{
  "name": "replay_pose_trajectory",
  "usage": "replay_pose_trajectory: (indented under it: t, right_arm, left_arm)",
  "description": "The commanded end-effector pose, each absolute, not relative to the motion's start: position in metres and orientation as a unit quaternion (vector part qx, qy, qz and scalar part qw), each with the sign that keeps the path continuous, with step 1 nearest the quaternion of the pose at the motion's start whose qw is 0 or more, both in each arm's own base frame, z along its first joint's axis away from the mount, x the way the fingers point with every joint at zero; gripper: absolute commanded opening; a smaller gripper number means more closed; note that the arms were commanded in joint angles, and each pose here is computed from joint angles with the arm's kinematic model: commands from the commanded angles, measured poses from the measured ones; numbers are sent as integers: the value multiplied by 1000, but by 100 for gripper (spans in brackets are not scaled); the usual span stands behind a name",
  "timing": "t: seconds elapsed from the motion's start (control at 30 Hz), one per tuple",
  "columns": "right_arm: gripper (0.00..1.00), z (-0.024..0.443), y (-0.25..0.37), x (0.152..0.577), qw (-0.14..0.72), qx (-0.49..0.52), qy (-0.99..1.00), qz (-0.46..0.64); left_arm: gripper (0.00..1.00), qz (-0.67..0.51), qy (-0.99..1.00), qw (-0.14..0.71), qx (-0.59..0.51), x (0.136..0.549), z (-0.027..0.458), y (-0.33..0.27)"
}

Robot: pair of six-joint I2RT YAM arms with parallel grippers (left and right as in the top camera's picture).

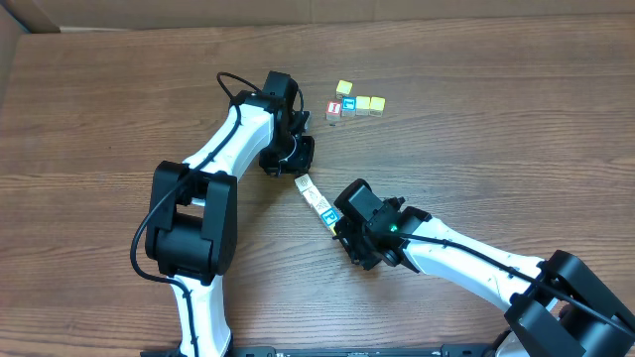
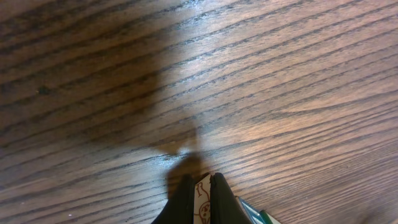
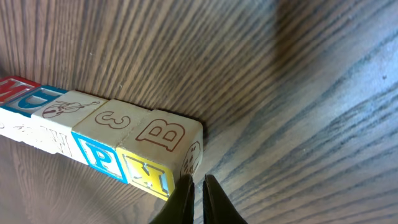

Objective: Flip 5 blocks

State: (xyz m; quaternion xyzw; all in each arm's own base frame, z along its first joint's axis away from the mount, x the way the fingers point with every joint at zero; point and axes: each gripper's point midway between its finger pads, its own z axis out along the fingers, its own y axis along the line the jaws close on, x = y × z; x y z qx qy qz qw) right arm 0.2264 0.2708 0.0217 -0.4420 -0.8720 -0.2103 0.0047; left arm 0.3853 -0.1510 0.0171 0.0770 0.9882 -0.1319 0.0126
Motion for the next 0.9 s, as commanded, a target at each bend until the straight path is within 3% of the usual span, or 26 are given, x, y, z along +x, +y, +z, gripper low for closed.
replay_pose_trajectory:
  t: [0.0,0.87]
  right_arm:
    - [9,20,274,224,14,-459,-862,-213]
    - [4,28,292,208,61,-424,-873,-232]
  left_arm:
    - [4,-144,986,0,85,378,12,-160]
    - [4,-144,986,6,85,383,17,-160]
